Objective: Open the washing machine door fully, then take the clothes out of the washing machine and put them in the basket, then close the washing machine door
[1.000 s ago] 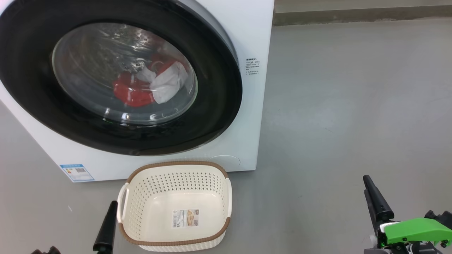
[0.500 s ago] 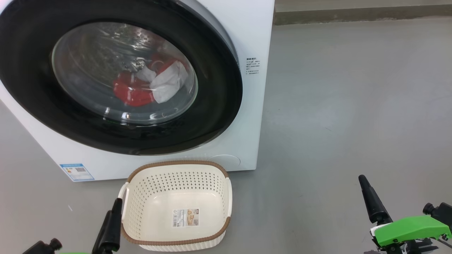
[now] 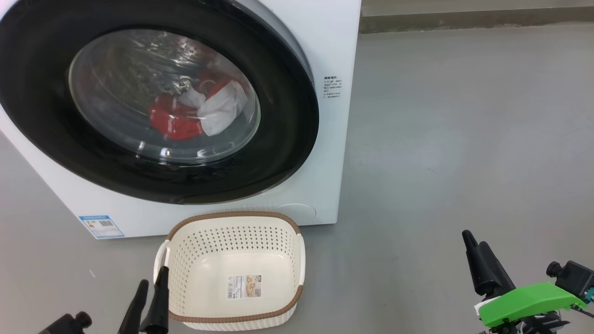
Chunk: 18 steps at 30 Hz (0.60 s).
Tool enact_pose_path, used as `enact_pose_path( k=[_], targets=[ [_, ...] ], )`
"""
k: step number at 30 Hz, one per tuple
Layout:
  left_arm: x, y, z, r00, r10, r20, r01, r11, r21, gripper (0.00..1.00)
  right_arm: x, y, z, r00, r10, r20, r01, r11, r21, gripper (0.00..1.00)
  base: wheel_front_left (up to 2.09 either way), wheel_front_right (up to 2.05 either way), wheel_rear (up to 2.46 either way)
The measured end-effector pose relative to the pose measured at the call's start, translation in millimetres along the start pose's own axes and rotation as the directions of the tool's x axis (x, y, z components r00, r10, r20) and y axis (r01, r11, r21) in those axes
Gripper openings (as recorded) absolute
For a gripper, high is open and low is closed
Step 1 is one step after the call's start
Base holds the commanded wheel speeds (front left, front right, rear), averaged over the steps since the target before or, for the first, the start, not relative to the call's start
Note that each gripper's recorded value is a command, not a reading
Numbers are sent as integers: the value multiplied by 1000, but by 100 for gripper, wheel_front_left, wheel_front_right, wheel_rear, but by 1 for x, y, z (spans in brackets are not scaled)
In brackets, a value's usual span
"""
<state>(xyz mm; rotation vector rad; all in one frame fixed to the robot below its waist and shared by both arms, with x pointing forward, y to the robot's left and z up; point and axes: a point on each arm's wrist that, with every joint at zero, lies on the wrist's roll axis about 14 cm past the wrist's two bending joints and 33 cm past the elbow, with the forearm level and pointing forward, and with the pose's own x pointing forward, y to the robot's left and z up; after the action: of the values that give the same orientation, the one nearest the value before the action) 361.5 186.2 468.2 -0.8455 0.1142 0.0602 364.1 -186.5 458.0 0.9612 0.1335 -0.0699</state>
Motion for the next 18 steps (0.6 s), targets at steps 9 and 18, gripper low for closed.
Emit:
enact_pose_path(
  k=[9, 18],
  targets=[
    [1, -4, -1, 1000, -10, 1, 10, 992, 123, 100, -4, -4, -2, 1000, -4, 0, 4, 995, -104, 100, 0, 0, 0],
    [2, -6, 3, 1000, -16, 19, 11, 971, 237, 100, -4, -3, -1, 1000, 6, 8, -4, 979, -203, 100, 0, 0, 0]
  ],
)
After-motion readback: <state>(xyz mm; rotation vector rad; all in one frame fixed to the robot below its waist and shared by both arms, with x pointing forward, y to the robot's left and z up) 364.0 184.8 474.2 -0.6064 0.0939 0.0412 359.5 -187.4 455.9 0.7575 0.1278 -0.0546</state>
